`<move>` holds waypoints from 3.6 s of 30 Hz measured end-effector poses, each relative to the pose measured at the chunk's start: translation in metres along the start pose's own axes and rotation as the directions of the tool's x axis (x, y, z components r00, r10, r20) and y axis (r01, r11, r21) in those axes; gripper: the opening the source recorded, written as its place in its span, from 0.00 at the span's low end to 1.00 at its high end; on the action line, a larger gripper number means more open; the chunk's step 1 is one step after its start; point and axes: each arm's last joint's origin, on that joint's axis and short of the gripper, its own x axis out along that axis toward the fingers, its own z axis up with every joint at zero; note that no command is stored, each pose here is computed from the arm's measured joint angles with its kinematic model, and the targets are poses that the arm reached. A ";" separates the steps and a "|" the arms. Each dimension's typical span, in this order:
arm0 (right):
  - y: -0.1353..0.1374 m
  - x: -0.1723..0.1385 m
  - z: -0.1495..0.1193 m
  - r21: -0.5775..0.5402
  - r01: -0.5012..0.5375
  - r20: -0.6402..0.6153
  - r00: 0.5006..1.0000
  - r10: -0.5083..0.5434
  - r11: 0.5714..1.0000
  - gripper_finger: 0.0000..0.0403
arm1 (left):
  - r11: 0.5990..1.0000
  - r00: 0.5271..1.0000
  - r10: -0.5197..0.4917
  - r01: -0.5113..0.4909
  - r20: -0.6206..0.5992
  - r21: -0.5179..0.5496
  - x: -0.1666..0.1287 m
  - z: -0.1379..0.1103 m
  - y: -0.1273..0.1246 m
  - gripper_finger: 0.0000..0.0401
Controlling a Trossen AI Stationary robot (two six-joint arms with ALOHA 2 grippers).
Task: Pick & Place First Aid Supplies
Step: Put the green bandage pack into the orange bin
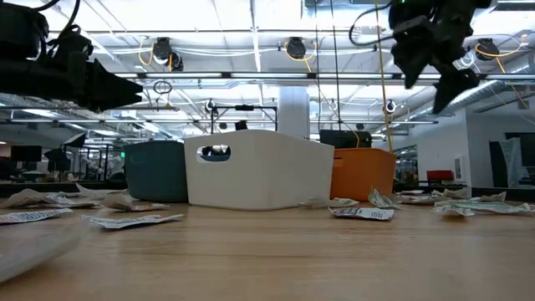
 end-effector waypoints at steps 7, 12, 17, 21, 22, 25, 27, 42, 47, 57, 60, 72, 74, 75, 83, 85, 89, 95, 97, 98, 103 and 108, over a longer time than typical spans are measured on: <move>-0.007 0.014 -0.002 -0.050 0.144 -0.176 0.973 -0.151 0.988 0.97 | 1.000 1.000 0.000 0.000 0.000 0.000 0.000 0.000 0.000 0.92; -0.007 0.013 -0.003 -0.073 0.169 -0.159 0.971 -0.178 0.983 0.97 | 1.000 1.000 0.000 0.000 0.000 0.000 0.000 0.000 0.000 0.92; 0.002 0.018 -0.009 -0.167 0.194 -0.162 0.962 -0.221 0.967 0.97 | 1.000 1.000 0.000 0.000 0.000 0.000 0.000 0.000 0.000 0.92; 0.015 0.031 -0.015 -0.293 0.211 -0.191 0.943 -0.273 0.933 0.97 | 1.000 1.000 0.000 0.000 0.000 0.000 0.000 0.000 0.000 0.92; 0.019 0.035 -0.018 -0.321 0.212 -0.201 0.937 -0.286 0.923 0.97 | 1.000 1.000 0.000 0.000 0.000 0.000 0.000 0.000 0.000 0.92; 0.034 0.044 -0.024 -0.405 0.205 -0.222 0.923 -0.313 0.891 0.97 | 1.000 1.000 0.000 0.000 0.000 0.000 0.000 0.000 0.000 0.92; 0.047 0.046 -0.029 -0.463 0.202 -0.209 0.921 -0.328 0.863 0.97 | 1.000 1.000 0.000 0.000 0.000 0.000 0.000 0.000 0.000 0.92; 0.120 0.041 -0.071 -0.702 0.118 -0.142 0.943 -0.300 0.702 0.97 | 1.000 1.000 0.000 0.000 0.000 0.000 0.000 0.000 0.000 0.92; 0.123 0.040 -0.086 -0.701 0.123 -0.155 0.935 -0.318 0.703 0.97 | 1.000 1.000 0.000 0.000 0.000 0.000 0.000 0.000 0.000 0.92; 0.122 0.063 -0.106 -0.725 0.157 -0.168 0.904 -0.393 0.671 0.97 | 1.000 1.000 0.001 -0.001 0.000 0.000 0.000 0.000 0.000 0.92; 0.120 0.076 -0.108 -0.727 0.172 -0.172 0.892 -0.419 0.665 0.97 | 1.000 1.000 0.000 0.000 0.001 0.000 0.000 0.000 0.000 0.92; 0.120 0.133 -0.113 -0.738 0.187 -0.180 0.871 -0.457 0.648 0.97 | 1.000 1.000 0.000 0.000 0.001 0.000 0.000 0.000 0.000 0.92; 0.119 0.143 -0.114 -0.739 0.199 -0.184 0.859 -0.478 0.644 0.97 | 1.000 1.000 0.000 0.000 0.001 0.000 0.000 0.000 0.000 0.92; 0.119 0.148 -0.114 -0.737 0.205 -0.187 0.854 -0.486 0.645 0.97 | 1.000 1.000 0.000 0.000 0.001 0.000 0.000 0.000 0.000 0.92; 0.113 0.177 -0.118 -0.739 0.235 -0.197 0.822 -0.535 0.632 0.97 | 1.000 1.000 0.001 -0.001 0.001 0.000 0.000 0.000 0.000 0.92; 0.110 0.182 -0.119 -0.737 0.247 -0.199 0.811 -0.551 0.629 0.97 | 1.000 1.000 0.001 -0.001 0.001 0.000 0.000 0.000 0.000 0.92; 0.107 0.188 -0.120 -0.733 0.252 -0.199 0.808 -0.554 0.632 0.97 | 1.000 1.000 0.000 0.000 0.001 0.000 0.000 0.000 0.000 0.92; 0.108 0.191 -0.120 -0.732 0.247 -0.202 0.811 -0.549 0.635 0.82 | 1.000 1.000 0.000 0.000 0.001 0.000 0.000 0.000 0.000 0.92; 0.109 0.192 -0.119 -0.730 0.239 -0.200 0.821 -0.534 0.641 0.74 | 1.000 1.000 0.000 0.000 0.002 0.000 0.000 0.000 0.000 0.92; 0.110 0.192 -0.119 -0.728 0.235 -0.200 0.826 -0.527 0.644 0.69 | 1.000 1.000 0.000 0.000 0.001 0.000 0.000 0.000 0.000 0.92; 0.112 0.193 -0.118 -0.726 0.221 -0.197 0.841 -0.504 0.651 0.47 | 1.000 1.000 0.001 -0.001 0.002 0.000 0.000 0.000 0.000 0.92; 0.112 0.194 -0.118 -0.724 0.220 -0.195 0.844 -0.499 0.654 0.25 | 1.000 1.000 0.000 0.000 0.002 0.000 0.000 0.000 0.000 0.92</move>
